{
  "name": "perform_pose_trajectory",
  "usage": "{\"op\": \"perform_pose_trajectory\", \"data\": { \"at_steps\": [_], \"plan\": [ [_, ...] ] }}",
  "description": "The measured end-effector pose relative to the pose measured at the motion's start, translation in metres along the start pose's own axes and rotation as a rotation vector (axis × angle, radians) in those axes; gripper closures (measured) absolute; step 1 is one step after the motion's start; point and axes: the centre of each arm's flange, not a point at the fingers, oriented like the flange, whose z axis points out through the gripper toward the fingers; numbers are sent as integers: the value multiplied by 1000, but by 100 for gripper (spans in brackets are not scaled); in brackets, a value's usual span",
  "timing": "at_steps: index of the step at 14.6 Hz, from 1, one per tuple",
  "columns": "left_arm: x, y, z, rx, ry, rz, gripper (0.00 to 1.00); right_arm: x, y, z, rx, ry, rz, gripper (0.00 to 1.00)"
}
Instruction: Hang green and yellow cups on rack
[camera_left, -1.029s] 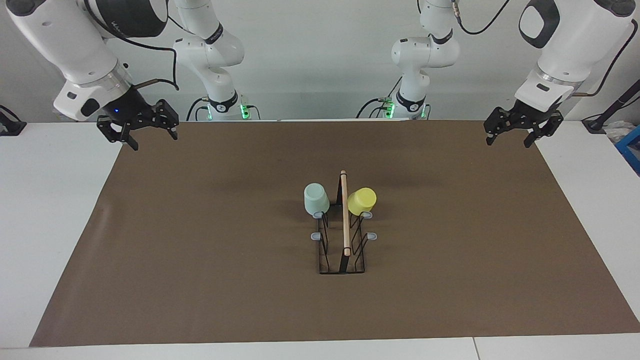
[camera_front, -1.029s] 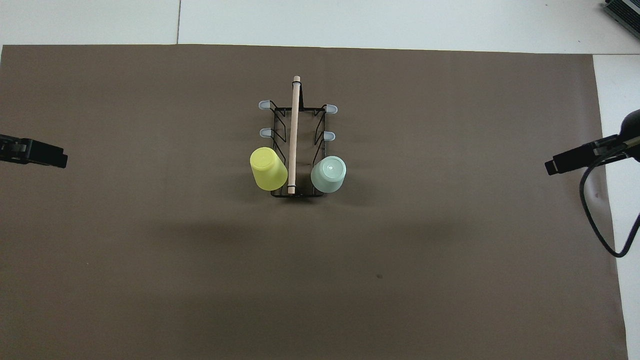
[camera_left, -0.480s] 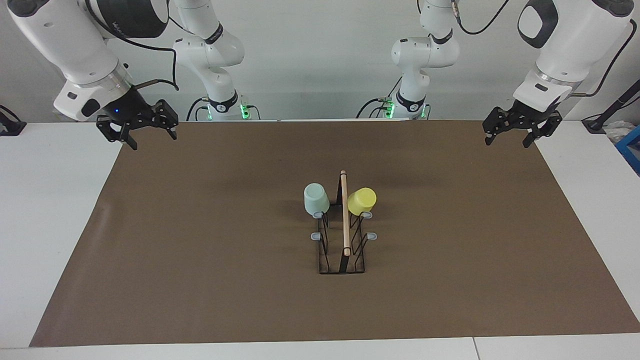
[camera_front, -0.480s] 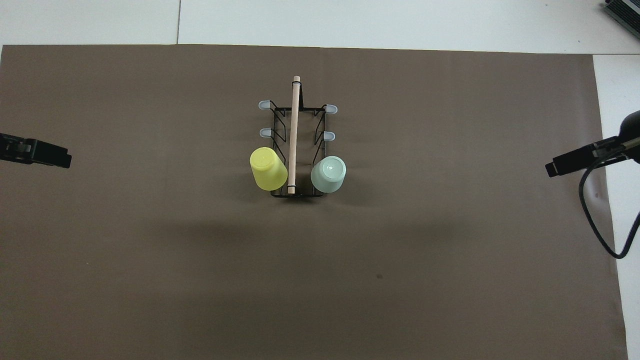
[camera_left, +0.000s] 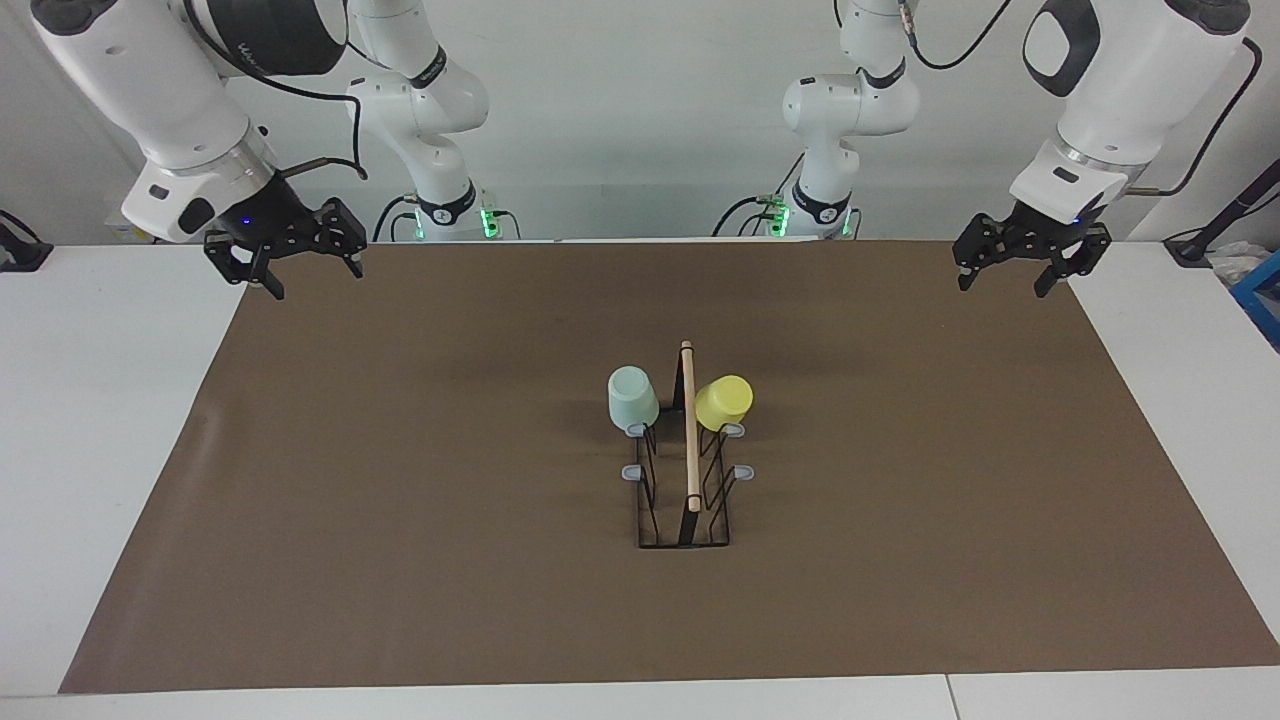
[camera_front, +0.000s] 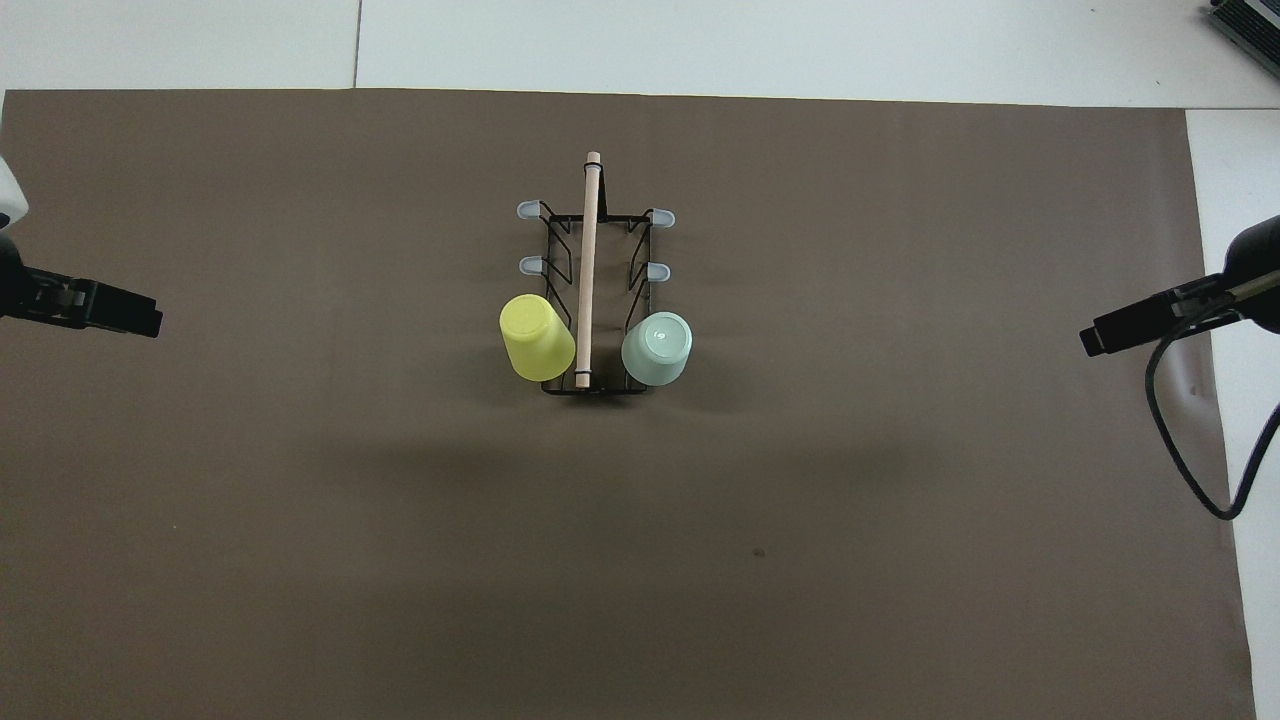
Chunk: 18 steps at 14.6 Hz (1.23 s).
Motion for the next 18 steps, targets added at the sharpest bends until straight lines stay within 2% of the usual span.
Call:
{"op": "perform_pose_trajectory", "data": {
  "at_steps": [18],
  "plan": [
    [0, -1, 1, 0, -1, -1, 0, -1, 3, 0, 1, -4, 6, 0]
  ]
}}
